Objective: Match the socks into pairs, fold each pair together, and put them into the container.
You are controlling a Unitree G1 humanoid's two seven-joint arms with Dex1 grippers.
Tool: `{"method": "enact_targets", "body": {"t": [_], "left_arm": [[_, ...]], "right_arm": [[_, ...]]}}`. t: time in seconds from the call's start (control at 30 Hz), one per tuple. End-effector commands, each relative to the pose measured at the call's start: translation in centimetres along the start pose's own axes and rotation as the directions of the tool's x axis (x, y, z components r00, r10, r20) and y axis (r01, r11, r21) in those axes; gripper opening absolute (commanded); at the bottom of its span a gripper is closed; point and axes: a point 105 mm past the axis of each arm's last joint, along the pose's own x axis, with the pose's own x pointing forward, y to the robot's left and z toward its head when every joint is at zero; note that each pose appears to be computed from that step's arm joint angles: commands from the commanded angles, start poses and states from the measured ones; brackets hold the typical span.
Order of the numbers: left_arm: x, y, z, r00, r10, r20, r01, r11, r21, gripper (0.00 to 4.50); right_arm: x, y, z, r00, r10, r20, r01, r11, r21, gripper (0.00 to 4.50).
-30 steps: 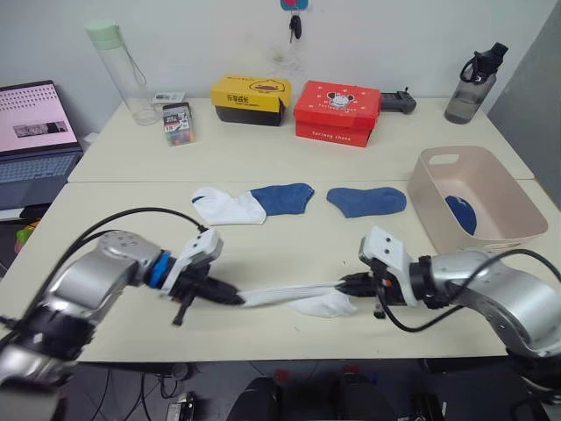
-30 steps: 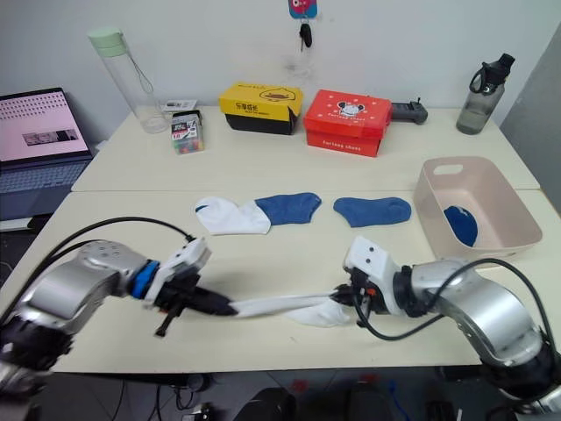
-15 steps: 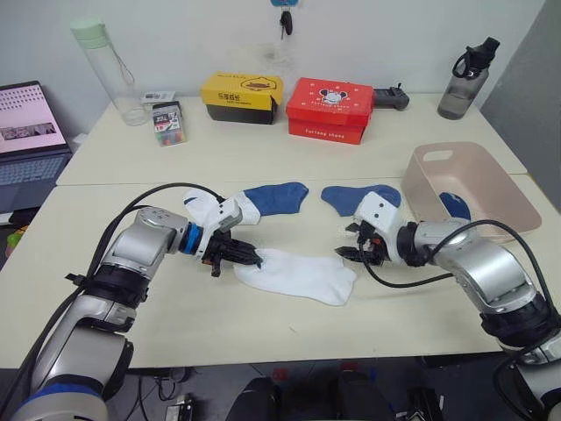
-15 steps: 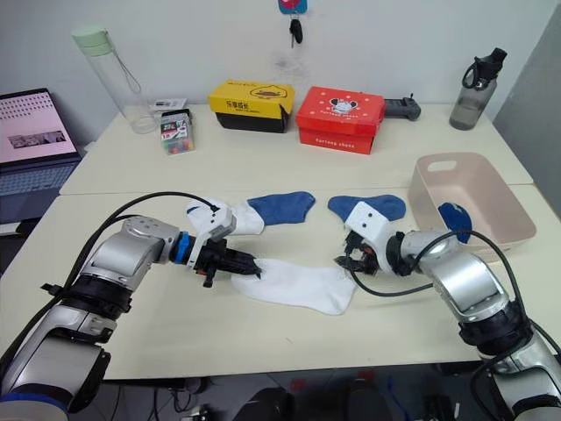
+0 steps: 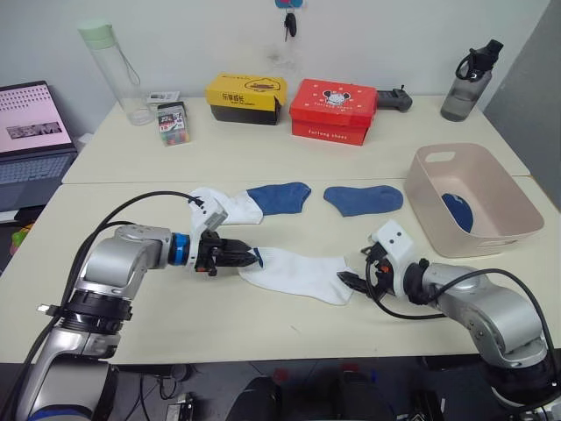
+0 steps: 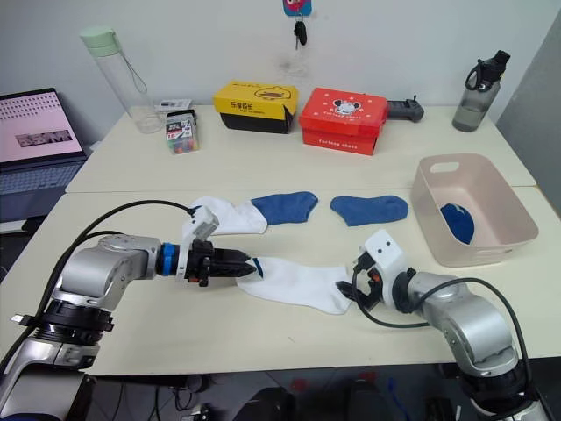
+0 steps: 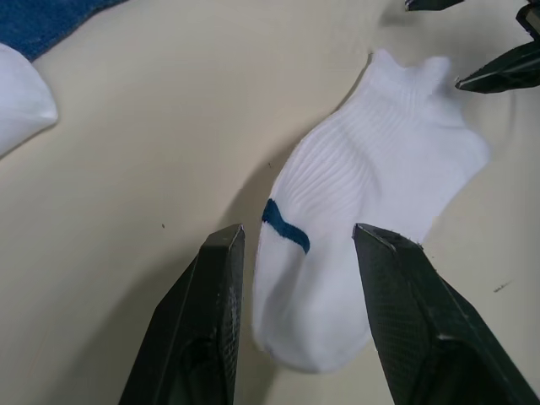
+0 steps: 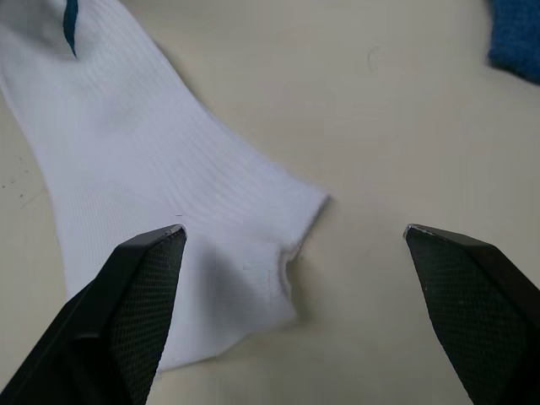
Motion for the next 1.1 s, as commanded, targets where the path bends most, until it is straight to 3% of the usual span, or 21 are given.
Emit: {"method": "enact_targets", "body": {"t": [0.03,0.1,0.27,0.43,0.7,1.07,1.1], "left_arm": [[0.8,-0.2,-0.7,0.999,0.015,-0.037,-0.014,1.0,0.028,1.93],[1.2,0.0,-1.4,0.998,0.023,-0.059,-0.021,0.999,0.03,1.54],[1.0,-0.5,-1.6,0.997,-0.023,-0.072,0.025,0.999,0.027,0.0],[-0.4,-0.7,-1.7,0.997,-0.026,-0.079,0.026,1.0,0.008,0.0],[-2.8,-3.6,-3.3,0.986,-0.098,-0.135,0.087,0.992,-0.087,0.0],[-0.8,-4.6,-6.5,0.993,-0.032,-0.117,0.007,0.978,-0.207,0.0],[-0.8,-4.7,-6.6,0.993,-0.025,-0.113,0.001,0.979,-0.203,0.0]], "right_arm": [[0.1,0.8,-0.1,1.0,0.01,0.002,-0.01,1.0,-0.014,4.06],[0.4,1.1,-0.4,1.0,0.023,-0.003,-0.023,1.0,-0.006,3.6],[0.6,1.9,0.1,0.997,0.079,0.01,-0.079,0.997,-0.014,1.79],[0.0,2.9,0.4,0.986,0.169,0.005,-0.169,0.985,-0.021,0.05],[-2.3,4.7,0.1,0.944,0.329,-0.027,-0.325,0.941,0.092,0.05],[-1.4,4.0,-1.1,0.955,0.278,-0.1,-0.27,0.959,0.086,0.05],[-1.5,3.8,-1.1,0.958,0.269,-0.1,-0.262,0.961,0.084,0.26]]}}
